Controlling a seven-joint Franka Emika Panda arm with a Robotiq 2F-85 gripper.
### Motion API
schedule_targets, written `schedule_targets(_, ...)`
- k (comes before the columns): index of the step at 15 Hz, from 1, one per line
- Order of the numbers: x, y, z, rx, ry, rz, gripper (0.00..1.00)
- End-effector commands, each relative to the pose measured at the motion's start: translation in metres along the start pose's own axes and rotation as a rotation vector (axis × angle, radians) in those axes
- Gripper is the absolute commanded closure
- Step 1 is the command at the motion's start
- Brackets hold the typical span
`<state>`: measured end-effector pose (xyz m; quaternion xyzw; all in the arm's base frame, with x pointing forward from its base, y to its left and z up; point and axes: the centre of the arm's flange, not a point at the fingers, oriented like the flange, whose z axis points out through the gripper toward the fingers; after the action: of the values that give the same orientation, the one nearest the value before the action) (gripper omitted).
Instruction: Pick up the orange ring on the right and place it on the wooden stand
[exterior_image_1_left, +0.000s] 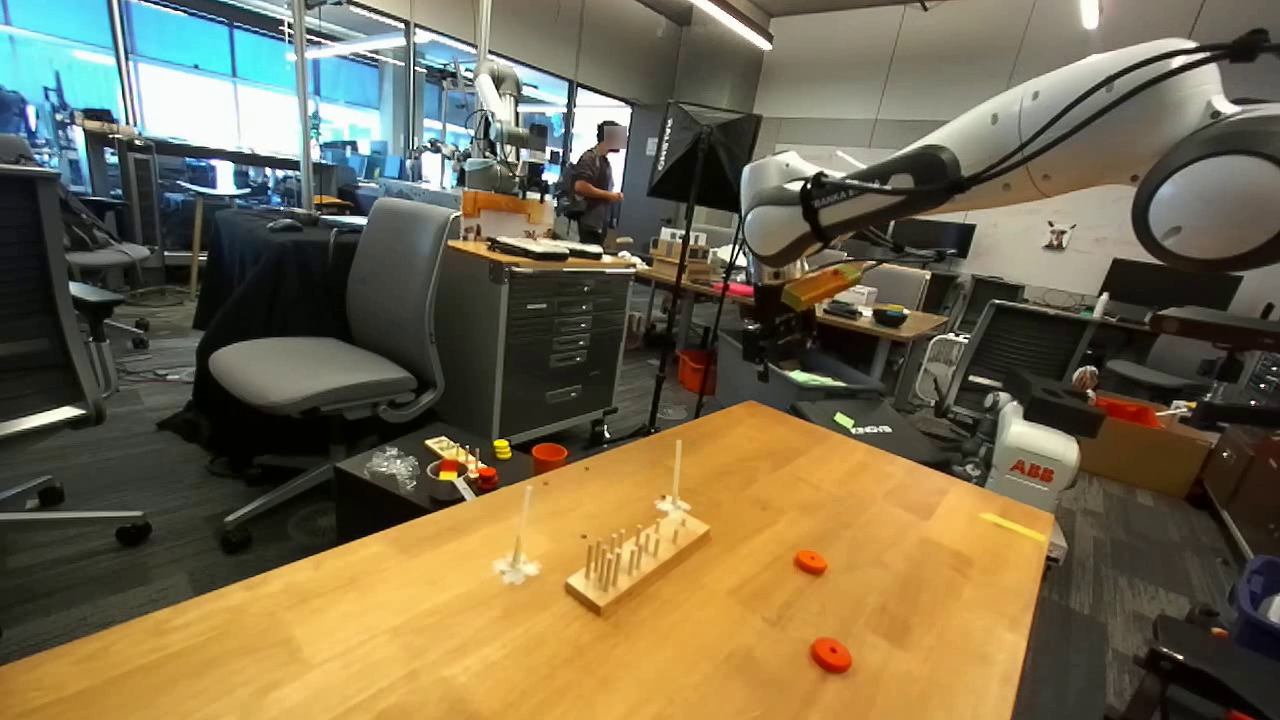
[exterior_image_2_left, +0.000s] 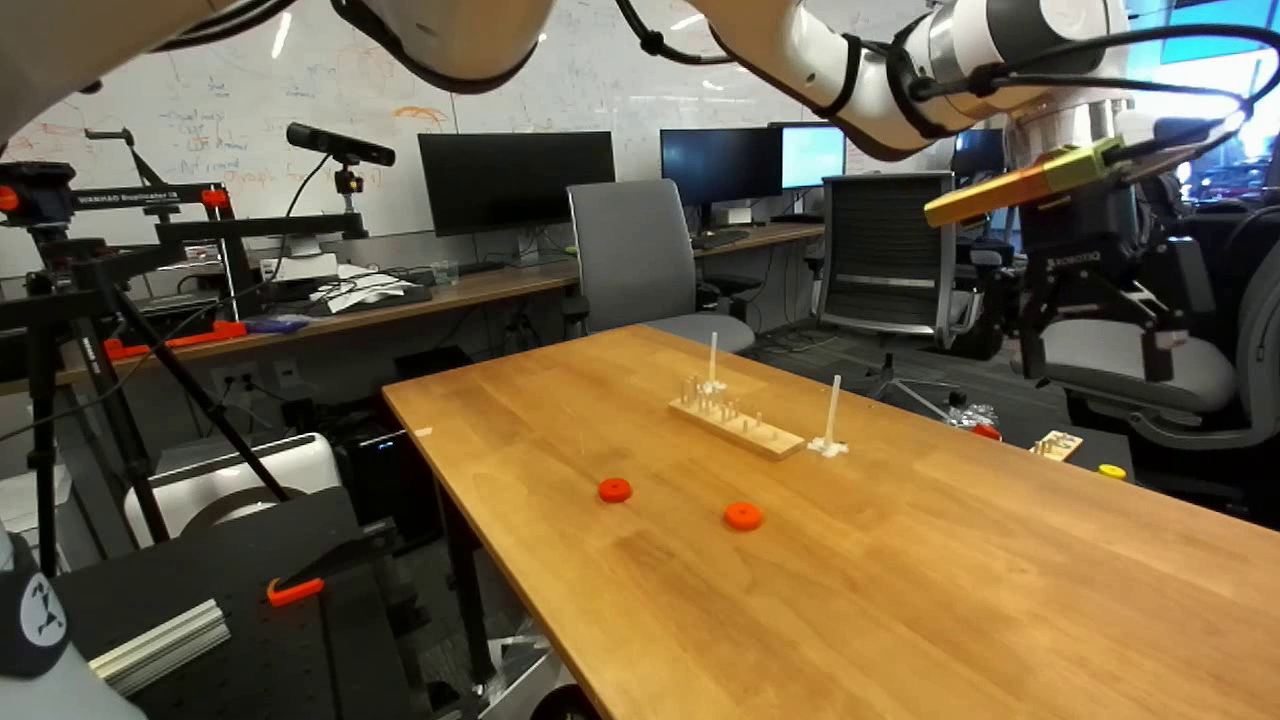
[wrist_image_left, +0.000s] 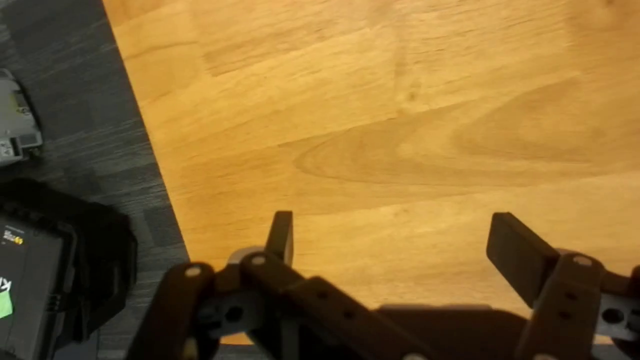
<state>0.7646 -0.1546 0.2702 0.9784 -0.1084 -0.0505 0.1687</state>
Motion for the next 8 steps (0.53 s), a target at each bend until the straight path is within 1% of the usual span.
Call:
schedule_targets(1, -0.051, 0.020, 0.035, -0.090, 0.072, -0.098, 0.00)
schedule_targets(2, -0.053, 0.023, 0.042, -0.100, 0.093, -0.124, 0.00)
schedule_targets(4, -0.050, 0.034, 0.036, -0.042, 0.117, -0.170, 0.00)
schedule_targets(5, -0.005, 0.017, 0.054, -0.076, 0.092, -0.121, 0.00)
schedule_targets(8, -0.013, 0.025, 0.047, -0.056, 0.104, -0.146, 0.00)
